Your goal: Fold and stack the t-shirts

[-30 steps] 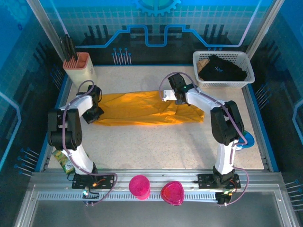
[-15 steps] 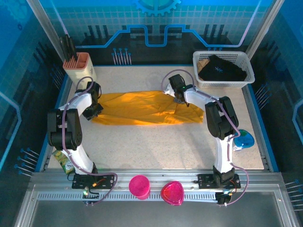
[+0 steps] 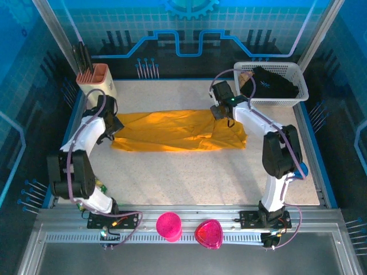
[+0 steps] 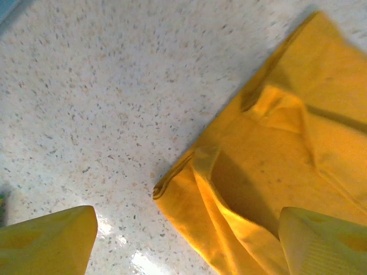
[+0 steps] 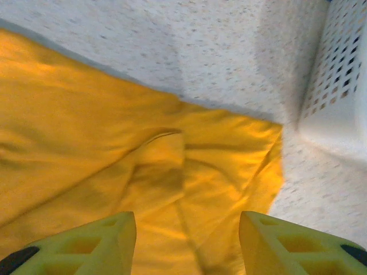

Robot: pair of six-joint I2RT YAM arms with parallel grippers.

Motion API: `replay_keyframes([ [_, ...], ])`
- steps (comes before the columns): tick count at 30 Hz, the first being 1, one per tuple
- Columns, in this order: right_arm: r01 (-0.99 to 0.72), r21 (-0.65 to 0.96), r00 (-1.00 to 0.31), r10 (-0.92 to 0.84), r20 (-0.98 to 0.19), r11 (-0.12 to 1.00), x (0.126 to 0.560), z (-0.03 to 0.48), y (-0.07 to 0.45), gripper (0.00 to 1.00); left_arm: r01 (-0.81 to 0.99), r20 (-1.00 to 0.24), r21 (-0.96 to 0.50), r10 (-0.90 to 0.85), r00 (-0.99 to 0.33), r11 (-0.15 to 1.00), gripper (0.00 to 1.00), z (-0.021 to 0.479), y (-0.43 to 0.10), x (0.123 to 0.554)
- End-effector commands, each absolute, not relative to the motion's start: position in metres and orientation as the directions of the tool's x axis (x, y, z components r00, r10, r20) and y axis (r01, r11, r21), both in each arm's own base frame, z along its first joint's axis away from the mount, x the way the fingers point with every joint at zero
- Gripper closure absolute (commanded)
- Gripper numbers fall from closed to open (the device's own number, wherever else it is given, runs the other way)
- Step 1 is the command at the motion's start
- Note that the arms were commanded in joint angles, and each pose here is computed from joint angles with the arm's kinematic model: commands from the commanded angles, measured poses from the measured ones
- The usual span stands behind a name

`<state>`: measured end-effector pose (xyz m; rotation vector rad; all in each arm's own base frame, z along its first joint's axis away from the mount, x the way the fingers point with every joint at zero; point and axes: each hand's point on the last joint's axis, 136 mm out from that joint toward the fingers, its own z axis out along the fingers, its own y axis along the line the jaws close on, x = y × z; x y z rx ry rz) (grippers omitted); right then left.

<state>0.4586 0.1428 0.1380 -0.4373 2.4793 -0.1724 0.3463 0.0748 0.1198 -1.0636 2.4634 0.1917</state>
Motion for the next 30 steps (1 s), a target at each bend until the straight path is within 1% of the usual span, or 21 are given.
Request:
replay_keyframes([
  [1, -0.17, 0.122, -0.891, -0.099, -0.443, 0.978, 0.409, 0.115, 0.164, 0.48, -0.654, -0.433, -0.097, -0.623, -0.651, 0.751, 0.49, 0.123, 0.06, 0.338],
  [2, -0.162, 0.194, -0.904, -0.067, -0.421, 0.968, 0.4, 0.11, 0.172, 0.48, -0.641, -0.422, -0.113, -0.621, -0.661, 0.759, 0.79, 0.122, 0.055, 0.336],
  [3, -0.151, 0.252, -0.914, -0.038, -0.404, 0.956, 0.394, 0.105, 0.179, 0.48, -0.629, -0.405, -0.129, -0.619, -0.672, 0.767, 0.98, 0.119, 0.05, 0.335],
  [4, -0.138, 0.299, -0.922, -0.012, -0.387, 0.944, 0.389, 0.1, 0.184, 0.48, -0.61, -0.385, -0.147, -0.613, -0.69, 0.779, 1.0, 0.114, 0.044, 0.335],
  [6, -0.111, 0.381, -0.936, 0.032, -0.349, 0.918, 0.381, 0.089, 0.195, 0.48, -0.587, -0.346, -0.162, -0.602, -0.719, 0.794, 1.0, 0.102, 0.035, 0.333],
  [8, -0.084, 0.427, -0.945, 0.064, -0.322, 0.901, 0.379, 0.079, 0.2, 0.48, -0.565, -0.315, -0.169, -0.587, -0.746, 0.808, 1.0, 0.09, 0.024, 0.333],
  [12, -0.047, 0.458, -0.954, 0.095, -0.283, 0.888, 0.379, 0.06, 0.206, 0.5, -0.534, -0.273, -0.14, -0.551, -0.788, 0.834, 1.0, 0.068, 0.008, 0.335],
  [23, -0.025, 0.462, -0.961, 0.105, -0.254, 0.887, 0.388, 0.041, 0.21, 0.51, -0.545, -0.223, -0.059, -0.543, -0.81, 0.837, 1.0, 0.021, 0.009, 0.357],
  [28, -0.03, 0.447, -0.958, 0.101, -0.267, 0.894, 0.39, 0.047, 0.209, 0.51, -0.541, -0.208, -0.054, -0.539, -0.816, 0.839, 1.0, 0.009, 0.008, 0.369],
  [30, -0.028, 0.419, -0.954, 0.101, -0.283, 0.908, 0.389, 0.052, 0.203, 0.49, -0.533, -0.218, -0.062, -0.533, -0.818, 0.844, 1.0, 0.011, 0.006, 0.376],
])
